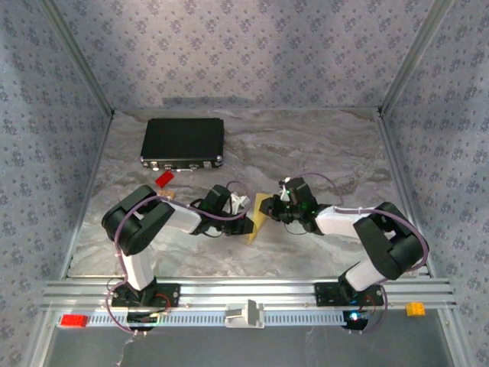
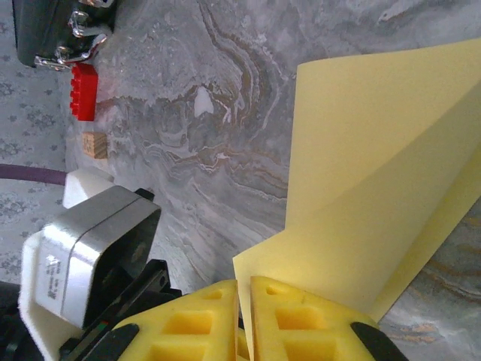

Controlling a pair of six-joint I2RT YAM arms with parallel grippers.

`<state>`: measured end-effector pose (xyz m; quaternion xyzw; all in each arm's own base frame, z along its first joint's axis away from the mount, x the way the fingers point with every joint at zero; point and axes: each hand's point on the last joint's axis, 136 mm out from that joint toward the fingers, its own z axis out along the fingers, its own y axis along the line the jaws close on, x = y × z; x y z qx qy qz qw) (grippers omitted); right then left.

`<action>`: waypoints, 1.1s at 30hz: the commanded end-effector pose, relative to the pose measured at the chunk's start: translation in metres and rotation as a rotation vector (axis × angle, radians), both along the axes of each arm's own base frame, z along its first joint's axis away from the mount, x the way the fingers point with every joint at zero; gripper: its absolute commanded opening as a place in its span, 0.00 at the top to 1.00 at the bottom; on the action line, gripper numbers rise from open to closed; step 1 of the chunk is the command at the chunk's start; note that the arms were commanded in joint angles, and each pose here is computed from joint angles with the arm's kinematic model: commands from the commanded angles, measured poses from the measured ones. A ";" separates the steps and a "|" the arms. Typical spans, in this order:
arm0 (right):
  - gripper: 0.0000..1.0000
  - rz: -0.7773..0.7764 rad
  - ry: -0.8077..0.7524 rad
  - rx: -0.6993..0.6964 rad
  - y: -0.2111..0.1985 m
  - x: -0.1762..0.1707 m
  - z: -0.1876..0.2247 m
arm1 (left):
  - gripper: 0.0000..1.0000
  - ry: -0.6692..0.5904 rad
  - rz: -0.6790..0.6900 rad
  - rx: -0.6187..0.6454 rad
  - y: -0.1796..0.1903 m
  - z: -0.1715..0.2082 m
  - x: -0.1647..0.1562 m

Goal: Fold a paper plane with a square sheet of paper (pick it up from the middle)
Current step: Fold the wing for the fifth time at the center of the table.

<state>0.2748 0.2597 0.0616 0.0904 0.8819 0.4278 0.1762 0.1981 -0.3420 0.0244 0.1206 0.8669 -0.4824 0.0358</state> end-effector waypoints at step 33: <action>0.88 0.100 0.038 0.057 0.005 0.001 -0.015 | 1.00 0.157 0.086 0.043 0.006 -0.031 0.003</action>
